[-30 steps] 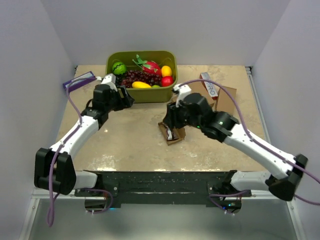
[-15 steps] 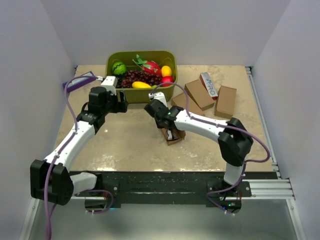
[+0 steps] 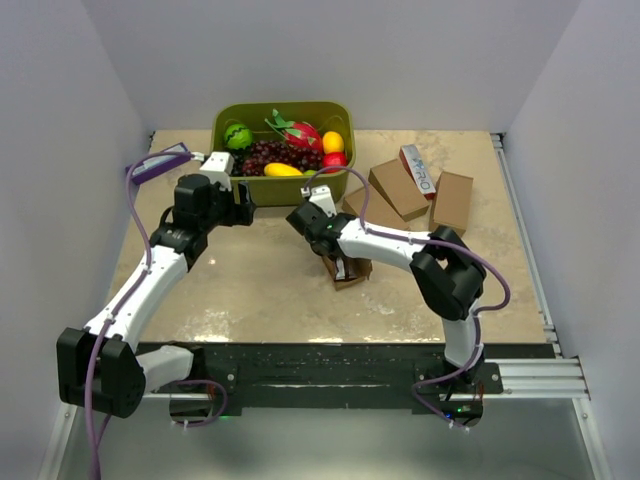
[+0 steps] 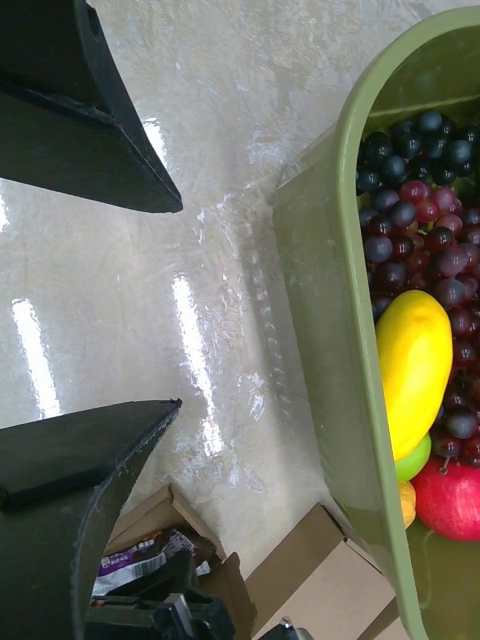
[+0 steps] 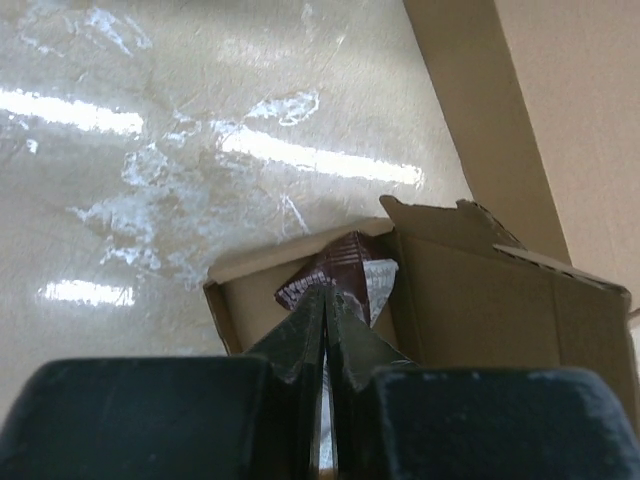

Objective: Fold the paper box

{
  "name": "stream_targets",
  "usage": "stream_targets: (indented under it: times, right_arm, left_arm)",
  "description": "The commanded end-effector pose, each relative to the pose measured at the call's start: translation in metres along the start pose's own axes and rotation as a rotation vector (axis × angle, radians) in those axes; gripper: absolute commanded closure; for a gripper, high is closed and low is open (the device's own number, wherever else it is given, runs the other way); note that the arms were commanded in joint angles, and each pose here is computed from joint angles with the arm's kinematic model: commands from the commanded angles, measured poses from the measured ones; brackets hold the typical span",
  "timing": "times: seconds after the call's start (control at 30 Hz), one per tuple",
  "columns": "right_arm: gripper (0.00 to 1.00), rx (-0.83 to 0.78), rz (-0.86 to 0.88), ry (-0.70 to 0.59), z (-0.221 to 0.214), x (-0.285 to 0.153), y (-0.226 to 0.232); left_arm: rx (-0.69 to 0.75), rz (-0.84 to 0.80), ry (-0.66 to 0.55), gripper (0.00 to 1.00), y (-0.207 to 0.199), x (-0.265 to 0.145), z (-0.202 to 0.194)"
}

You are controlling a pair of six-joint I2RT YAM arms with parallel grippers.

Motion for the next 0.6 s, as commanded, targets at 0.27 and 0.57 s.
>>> stream_targets:
  times: [0.27,0.57]
  right_arm:
    - [0.99,0.04,-0.001,0.018,-0.021,0.016,0.002]
    - [0.88,0.075,0.163,-0.05,0.019,-0.025,0.007]
  left_arm:
    - [0.022,-0.027,-0.019,0.2,-0.002,-0.004,0.002]
    - [0.022,-0.045,-0.014,0.2,-0.004,-0.003,0.001]
Point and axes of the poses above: each gripper's point midway between its finger pads, its own x axis out along the fingers, its own y axis along the line the jaws close on, z = x × y, the point moved 7 cm from there along -x, back along the fingers, and after that the axes turned 2 degrees about x, right-handed, at the moved point
